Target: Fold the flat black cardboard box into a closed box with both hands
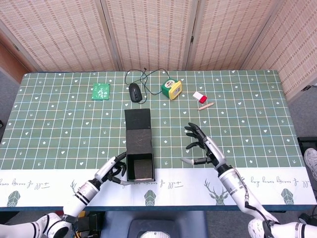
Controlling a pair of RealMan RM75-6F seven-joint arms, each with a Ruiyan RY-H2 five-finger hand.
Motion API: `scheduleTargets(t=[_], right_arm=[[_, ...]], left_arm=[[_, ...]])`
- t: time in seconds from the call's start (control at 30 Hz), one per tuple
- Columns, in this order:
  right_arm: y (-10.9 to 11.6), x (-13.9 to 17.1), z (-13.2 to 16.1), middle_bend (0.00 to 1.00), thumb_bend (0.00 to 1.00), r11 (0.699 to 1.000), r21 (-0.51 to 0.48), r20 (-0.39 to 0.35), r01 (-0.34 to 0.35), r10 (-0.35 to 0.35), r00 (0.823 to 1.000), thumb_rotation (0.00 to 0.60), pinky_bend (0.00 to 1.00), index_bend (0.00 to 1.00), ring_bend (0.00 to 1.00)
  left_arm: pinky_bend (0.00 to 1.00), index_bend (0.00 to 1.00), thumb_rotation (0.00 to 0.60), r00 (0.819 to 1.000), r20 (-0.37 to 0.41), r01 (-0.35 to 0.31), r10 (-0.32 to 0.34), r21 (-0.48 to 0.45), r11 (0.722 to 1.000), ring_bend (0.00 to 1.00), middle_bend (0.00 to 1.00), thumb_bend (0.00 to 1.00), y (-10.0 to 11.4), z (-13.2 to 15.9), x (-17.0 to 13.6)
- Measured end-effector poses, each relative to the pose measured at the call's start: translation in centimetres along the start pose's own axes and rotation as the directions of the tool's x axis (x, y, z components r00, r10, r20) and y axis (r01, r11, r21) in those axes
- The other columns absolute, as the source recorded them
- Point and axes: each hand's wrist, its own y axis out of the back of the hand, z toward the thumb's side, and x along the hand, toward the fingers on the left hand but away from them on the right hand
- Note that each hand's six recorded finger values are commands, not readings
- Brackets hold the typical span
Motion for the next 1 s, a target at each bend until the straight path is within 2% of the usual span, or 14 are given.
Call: scheduleTargets(t=[0.1,0.23,0.53,0.73,0.9,1.0], right_arm=[[-0.5,-1.3,-0.1,0.0,0.09,0.991,-0.13,0.017,-0.036,0.039,0.999,0.6,0.25,0.0,0.06],[-1.6,-3.5,-0.2,0.0,0.02,0.961,-0.265,0.024,-0.083,0.092,0.995,0.6,0.23,0.0,0.03],[-5.7,-7.4,0.5,0.0,0.0,0.871,-0.46,-0.02,-0.171,0.182,0.983,0.6,0.22,0.0,0.02],[-8.2,-8.6,1.4,0.0,0.0,0.84,-0.488,-0.08,-0.238,0.229,0.97,0.6,0.22,0.0,0.02],[-9.1,-8.3,2.5,0.0,0.0,0.851,-0.429,-0.156,-0.303,0.261,0.953,0.6,0.22,0.0,0.02],[-9.3,-7.7,3.3,0.0,0.0,0.864,-0.367,-0.214,-0.345,0.282,0.935,0.6,0.22,0.0,0.02]], left_arm=[[0.96,0.29,0.6,1.0,0.03,0.006,-0.006,-0.003,1.0,0.68,0.29,0.07,0.3,1.2,-0.3],[0.96,0.29,0.6,0.998,0.065,0.024,-0.023,-0.008,1.0,0.68,0.29,0.06,0.3,2.8,-0.7],[0.96,0.29,0.6,0.992,0.103,0.08,-0.079,-0.01,0.997,0.68,0.29,0.07,-0.9,4.8,-1.1],[0.96,0.29,0.6,0.99,0.1,0.102,-0.1,-0.016,0.995,0.68,0.29,0.07,-1.3,5.2,-0.8],[0.96,0.29,0.6,0.991,0.082,0.104,-0.101,-0.036,0.994,0.68,0.29,0.07,-0.9,5.0,-0.8],[0.96,0.29,0.6,0.993,0.071,0.103,-0.099,-0.051,0.993,0.68,0.29,0.07,-0.5,4.9,-0.8]])
